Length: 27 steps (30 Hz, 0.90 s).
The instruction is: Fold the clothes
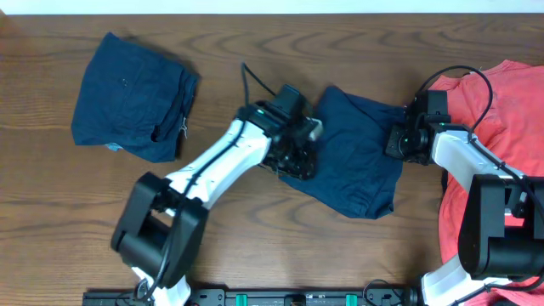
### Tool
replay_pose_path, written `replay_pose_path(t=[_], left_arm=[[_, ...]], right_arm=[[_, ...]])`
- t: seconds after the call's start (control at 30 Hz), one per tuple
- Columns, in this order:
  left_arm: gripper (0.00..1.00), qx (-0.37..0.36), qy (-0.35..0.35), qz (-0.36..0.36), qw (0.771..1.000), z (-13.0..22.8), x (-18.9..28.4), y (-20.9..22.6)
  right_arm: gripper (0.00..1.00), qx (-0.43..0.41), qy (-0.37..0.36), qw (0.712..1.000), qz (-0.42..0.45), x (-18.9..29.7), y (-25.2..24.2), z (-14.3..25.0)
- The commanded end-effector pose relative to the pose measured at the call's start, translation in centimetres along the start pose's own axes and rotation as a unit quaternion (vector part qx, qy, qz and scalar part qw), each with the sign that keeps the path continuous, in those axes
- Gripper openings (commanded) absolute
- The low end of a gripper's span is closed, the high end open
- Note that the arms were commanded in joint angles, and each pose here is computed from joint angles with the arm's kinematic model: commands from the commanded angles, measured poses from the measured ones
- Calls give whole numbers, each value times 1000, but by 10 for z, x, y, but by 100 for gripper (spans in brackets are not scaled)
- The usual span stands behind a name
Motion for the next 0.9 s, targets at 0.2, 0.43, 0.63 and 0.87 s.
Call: replay_pose_path(t=[0.2,0.43,0.63,0.87], left_arm=[[41,27,-12,-15,999,-6,7,15],[42,57,-3,25,998,-4,3,13],[38,118,24,23,992,0,-24,10],[6,170,47,-27,984,1,-72,39]], right_arm=[[2,39,28,998,-47,49,1,20],[3,58,-38,989,-131,113,15,26],[7,64,-44,981,-175,126,22,30],[6,77,-23,981,-179,118,30,34]])
Point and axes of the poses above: each gripper's point midway between its finger pads, its own x axis back along the fingers, its own y axis along the line the jaws close on, z = x × y, the point moved 10 cm from there along x, back along the fingers, and after that the axes turned 3 degrees about -x, right-handed, at the moved point
